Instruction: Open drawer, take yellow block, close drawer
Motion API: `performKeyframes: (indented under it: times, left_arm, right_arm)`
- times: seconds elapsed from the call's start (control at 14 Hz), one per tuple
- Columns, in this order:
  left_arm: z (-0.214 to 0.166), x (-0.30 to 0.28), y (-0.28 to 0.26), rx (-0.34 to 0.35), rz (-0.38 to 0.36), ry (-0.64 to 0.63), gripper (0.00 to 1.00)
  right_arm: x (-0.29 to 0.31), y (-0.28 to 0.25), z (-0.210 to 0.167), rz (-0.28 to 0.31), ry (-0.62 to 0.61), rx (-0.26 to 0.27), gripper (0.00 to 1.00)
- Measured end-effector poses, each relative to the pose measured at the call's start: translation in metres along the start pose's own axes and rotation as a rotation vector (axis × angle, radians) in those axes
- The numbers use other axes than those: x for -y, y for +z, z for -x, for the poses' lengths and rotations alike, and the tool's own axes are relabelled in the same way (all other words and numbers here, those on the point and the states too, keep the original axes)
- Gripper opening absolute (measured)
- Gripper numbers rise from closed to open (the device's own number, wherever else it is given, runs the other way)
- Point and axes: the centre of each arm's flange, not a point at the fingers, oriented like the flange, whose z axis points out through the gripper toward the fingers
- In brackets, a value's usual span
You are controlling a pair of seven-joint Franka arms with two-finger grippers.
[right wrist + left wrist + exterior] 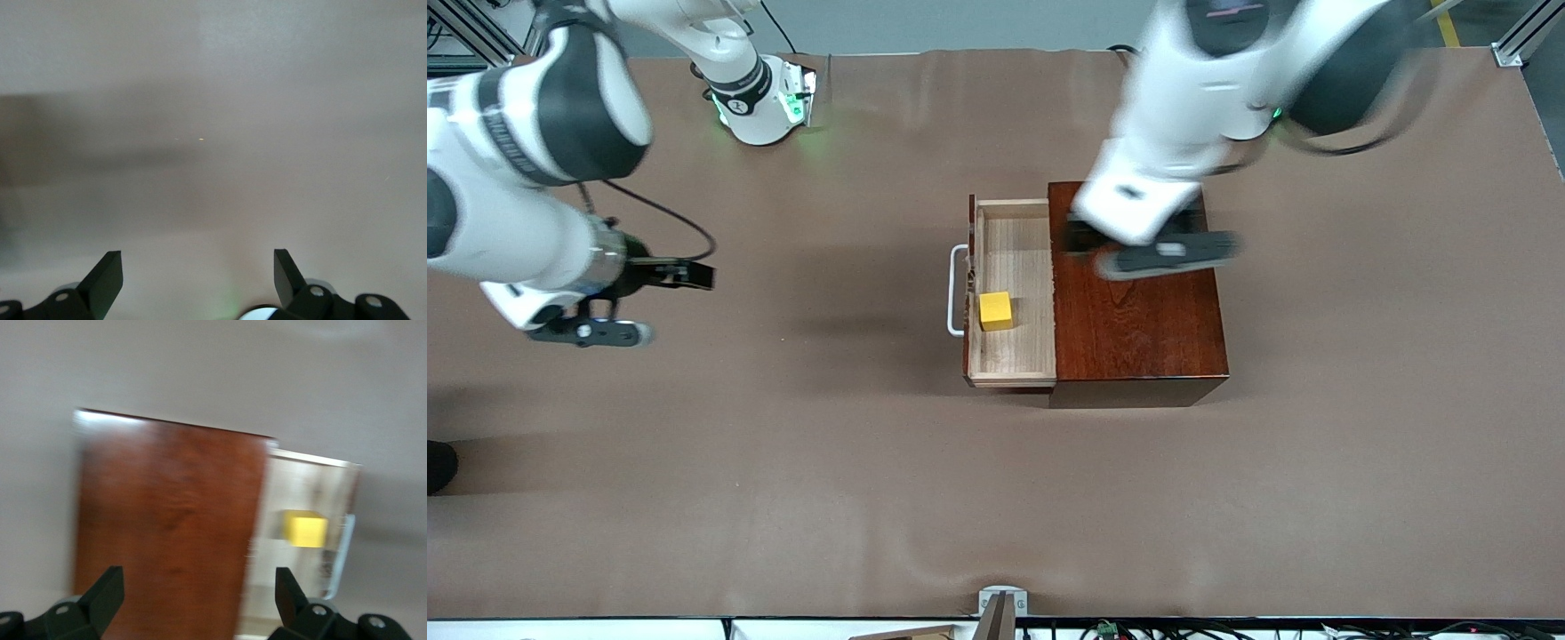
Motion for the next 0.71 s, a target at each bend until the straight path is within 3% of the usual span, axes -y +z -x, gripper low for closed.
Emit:
performKeyframes:
  times: [0.28,0.71]
  left_arm:
    - [-0.035,0.148,-0.011,0.032,-0.012,0.007,1.00]
    - [-0.046,0.254,-0.011,0.051,-0.010,0.036,1.00]
  right_arm:
    - [0.071,0.002,0.020,-0.044,0.072,-0.028,1.00]
    - [0.177,0.035,0.039,-0.065,0.302,-0.071,1.00]
